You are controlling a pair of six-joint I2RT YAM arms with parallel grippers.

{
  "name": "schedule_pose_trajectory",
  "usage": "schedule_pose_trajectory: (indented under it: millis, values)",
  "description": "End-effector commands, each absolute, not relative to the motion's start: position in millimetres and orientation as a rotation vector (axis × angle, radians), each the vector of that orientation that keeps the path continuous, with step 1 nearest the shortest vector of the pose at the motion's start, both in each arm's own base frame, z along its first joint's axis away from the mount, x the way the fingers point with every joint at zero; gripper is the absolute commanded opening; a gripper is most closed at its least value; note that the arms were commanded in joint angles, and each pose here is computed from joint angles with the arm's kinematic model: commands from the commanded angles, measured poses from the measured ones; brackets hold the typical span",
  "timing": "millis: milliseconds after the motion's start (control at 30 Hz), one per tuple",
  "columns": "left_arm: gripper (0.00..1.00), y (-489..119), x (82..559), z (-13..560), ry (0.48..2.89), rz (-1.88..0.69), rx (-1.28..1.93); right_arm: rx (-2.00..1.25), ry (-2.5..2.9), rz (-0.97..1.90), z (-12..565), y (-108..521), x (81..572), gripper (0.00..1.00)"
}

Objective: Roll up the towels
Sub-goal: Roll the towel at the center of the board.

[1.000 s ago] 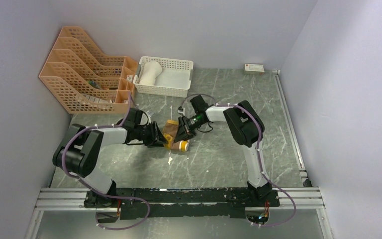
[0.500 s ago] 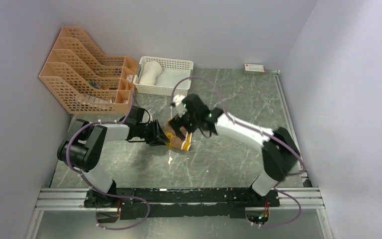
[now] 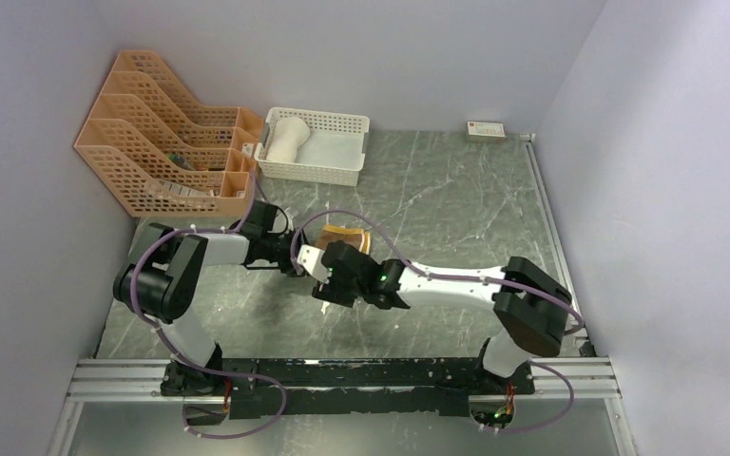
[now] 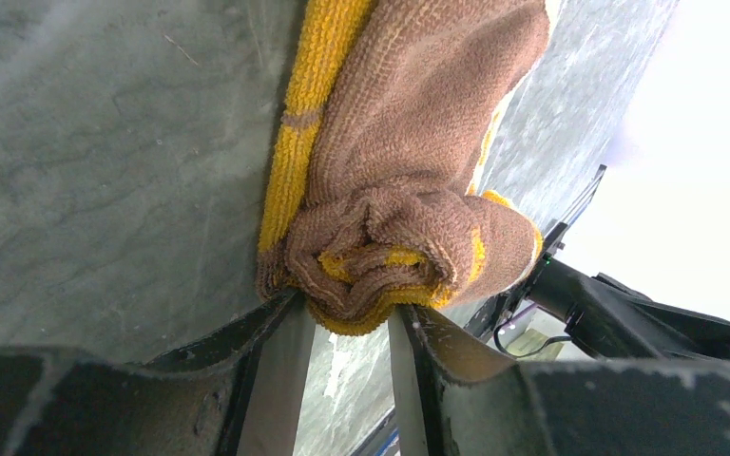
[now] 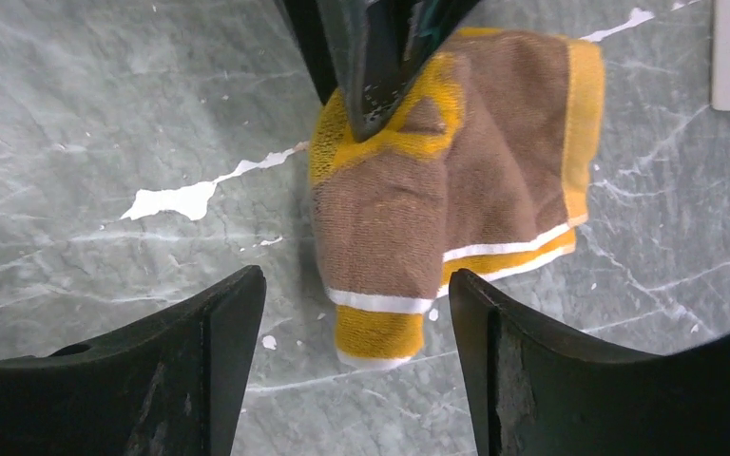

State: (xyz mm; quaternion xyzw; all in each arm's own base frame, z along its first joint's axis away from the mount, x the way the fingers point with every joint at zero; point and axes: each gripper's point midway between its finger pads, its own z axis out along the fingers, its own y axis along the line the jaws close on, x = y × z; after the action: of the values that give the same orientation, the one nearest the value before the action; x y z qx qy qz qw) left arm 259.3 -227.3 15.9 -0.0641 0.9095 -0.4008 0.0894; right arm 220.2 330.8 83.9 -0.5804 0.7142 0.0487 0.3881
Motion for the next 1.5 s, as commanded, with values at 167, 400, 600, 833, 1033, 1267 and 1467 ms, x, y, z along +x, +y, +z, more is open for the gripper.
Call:
schedule_pose_trajectory:
  millis: [167,400,600,833,1033,1267,1467]
  values:
    - [0.46,-206,244,-27,2.849,-0.975,-0.254,-1.529,1.744,0.055,68,346,227,0.64]
    - [0.46,-207,242,-30,2.863,-0.983,-0.26,-1.572,1.743,0.055,52,348,224,0.56]
    - [0.46,-207,244,-28,2.865,-0.975,-0.25,-1.587,1.765,0.004,35,345,228,0.58]
    - [0.46,-207,242,-27,2.872,-0.979,-0.245,-1.607,1.815,-0.041,13,340,233,0.59]
    - [0.46,-204,241,-27,2.881,-0.964,-0.239,-1.5,1.93,0.083,8,338,248,0.6]
    - [0.46,-205,241,-28,2.89,-0.967,-0.239,-1.524,2.007,0.081,-8,336,261,0.53]
    - [0.46,-203,250,-15,2.854,-0.991,-0.246,-1.529,2.123,0.211,-20,330,257,0.19]
